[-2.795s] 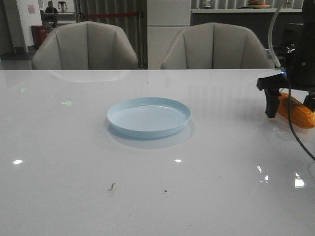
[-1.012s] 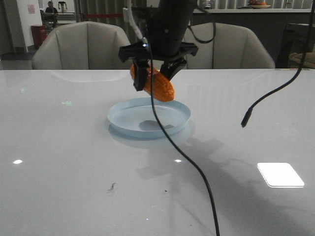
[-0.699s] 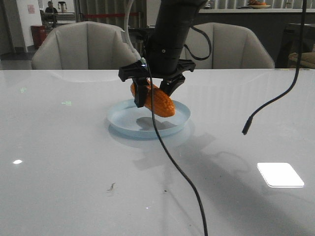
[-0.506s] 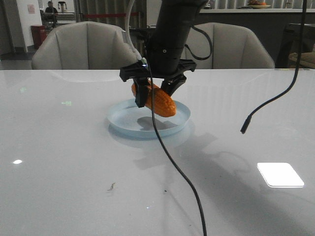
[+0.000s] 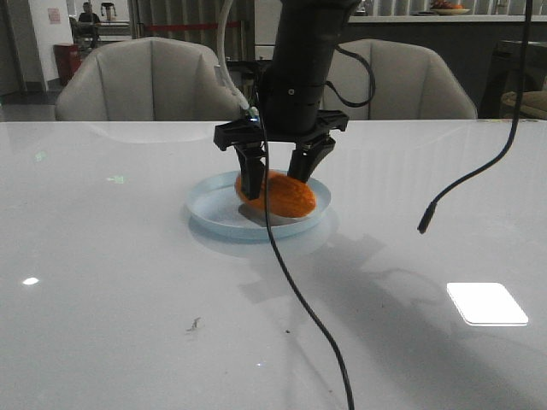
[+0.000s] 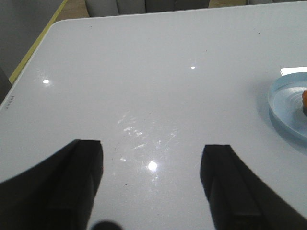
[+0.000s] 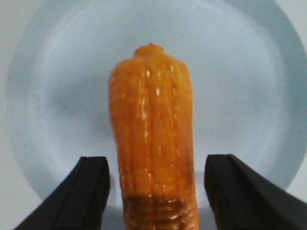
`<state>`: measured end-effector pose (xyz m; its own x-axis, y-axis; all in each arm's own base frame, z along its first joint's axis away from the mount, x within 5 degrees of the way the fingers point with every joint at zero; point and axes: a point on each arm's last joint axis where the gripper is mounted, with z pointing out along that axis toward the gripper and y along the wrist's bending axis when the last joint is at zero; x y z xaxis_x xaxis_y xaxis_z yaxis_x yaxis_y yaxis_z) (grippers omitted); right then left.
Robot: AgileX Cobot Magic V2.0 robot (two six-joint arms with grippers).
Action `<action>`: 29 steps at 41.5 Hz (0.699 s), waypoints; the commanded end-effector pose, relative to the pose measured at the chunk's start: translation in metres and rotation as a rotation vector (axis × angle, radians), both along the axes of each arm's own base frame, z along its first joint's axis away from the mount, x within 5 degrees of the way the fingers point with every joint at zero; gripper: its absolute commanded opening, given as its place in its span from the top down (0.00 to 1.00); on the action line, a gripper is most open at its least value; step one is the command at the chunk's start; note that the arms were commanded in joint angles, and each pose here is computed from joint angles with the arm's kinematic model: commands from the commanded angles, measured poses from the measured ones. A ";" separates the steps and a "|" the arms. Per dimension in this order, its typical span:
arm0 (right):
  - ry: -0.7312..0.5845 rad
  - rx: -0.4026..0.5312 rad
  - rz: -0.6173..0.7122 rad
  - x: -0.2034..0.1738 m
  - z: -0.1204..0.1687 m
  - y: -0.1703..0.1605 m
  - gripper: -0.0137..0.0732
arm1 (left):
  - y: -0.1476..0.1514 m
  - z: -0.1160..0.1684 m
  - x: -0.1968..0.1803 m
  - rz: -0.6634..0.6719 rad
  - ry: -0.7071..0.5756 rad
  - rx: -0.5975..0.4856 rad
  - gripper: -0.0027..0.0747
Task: Place corn on plate with both arms
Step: 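Lower the corn onto the plate and open the right gripper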
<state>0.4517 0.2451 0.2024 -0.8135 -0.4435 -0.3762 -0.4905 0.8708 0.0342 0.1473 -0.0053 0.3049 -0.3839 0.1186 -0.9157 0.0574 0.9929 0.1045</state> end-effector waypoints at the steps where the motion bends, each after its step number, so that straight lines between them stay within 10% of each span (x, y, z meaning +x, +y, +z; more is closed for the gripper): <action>1: -0.122 0.056 -0.003 -0.001 0.051 -0.006 0.12 | -0.001 0.016 0.002 -0.004 -0.102 -0.028 0.34; 16: -0.087 0.030 0.018 -0.007 0.069 -0.008 0.12 | -0.001 0.016 0.002 -0.004 -0.102 -0.028 0.34; 29: -0.228 0.090 0.005 -0.024 0.163 -0.032 0.12 | -0.001 0.016 0.002 -0.004 -0.102 -0.028 0.34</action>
